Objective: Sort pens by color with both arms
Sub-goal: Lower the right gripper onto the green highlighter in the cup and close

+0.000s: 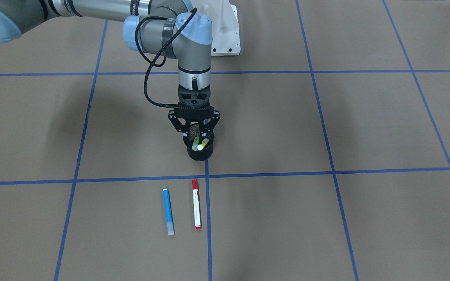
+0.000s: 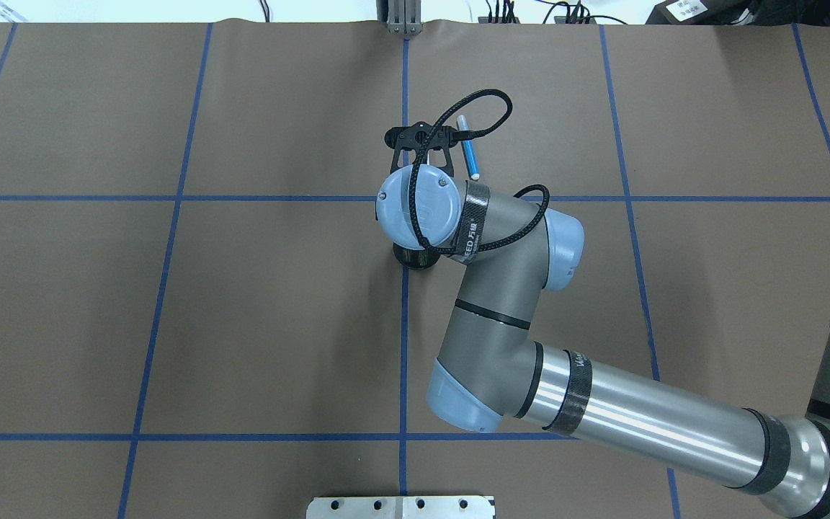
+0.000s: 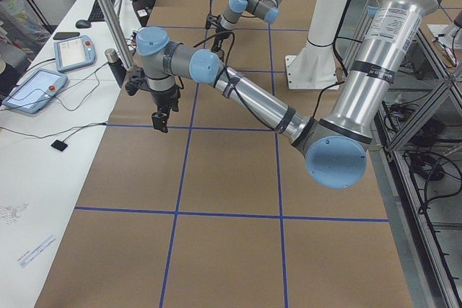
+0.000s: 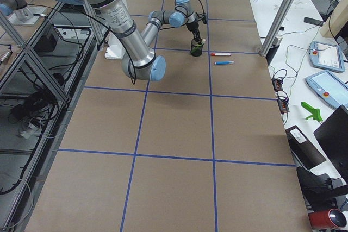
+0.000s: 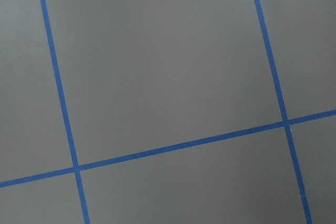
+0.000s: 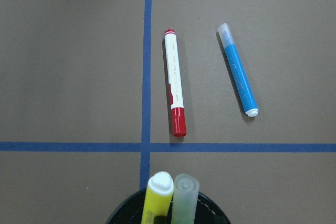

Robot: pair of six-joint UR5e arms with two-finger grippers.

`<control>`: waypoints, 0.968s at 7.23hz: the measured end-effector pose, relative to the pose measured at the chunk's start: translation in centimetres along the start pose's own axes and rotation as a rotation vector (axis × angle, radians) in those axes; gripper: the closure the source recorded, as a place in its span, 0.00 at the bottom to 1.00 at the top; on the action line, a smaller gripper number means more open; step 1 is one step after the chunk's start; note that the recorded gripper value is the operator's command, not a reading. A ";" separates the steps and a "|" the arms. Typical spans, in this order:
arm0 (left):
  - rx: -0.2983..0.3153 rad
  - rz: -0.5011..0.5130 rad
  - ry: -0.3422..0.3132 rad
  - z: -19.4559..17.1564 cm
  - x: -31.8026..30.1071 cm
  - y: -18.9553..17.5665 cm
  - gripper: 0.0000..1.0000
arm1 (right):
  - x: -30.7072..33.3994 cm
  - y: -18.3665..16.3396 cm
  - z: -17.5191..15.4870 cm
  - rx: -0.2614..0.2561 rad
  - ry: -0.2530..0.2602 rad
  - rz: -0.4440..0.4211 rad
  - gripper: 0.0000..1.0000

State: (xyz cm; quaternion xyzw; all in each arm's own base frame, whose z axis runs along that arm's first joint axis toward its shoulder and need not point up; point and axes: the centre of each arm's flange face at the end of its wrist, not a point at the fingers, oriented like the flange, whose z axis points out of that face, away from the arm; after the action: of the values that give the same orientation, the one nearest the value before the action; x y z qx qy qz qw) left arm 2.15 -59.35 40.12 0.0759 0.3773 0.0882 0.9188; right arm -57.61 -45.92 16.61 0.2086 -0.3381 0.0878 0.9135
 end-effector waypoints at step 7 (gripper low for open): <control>0.006 -0.001 -0.001 -0.4 -0.1 0.1 0.01 | 0.6 0.0 0.5 0.003 -0.002 0.017 0.64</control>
State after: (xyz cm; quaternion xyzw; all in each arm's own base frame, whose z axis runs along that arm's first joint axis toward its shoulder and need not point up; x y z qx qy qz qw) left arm 1.84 -59.27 39.93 0.0782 0.3772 0.0865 0.9188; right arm -57.41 -46.13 17.32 0.2073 -0.3406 0.0960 0.9121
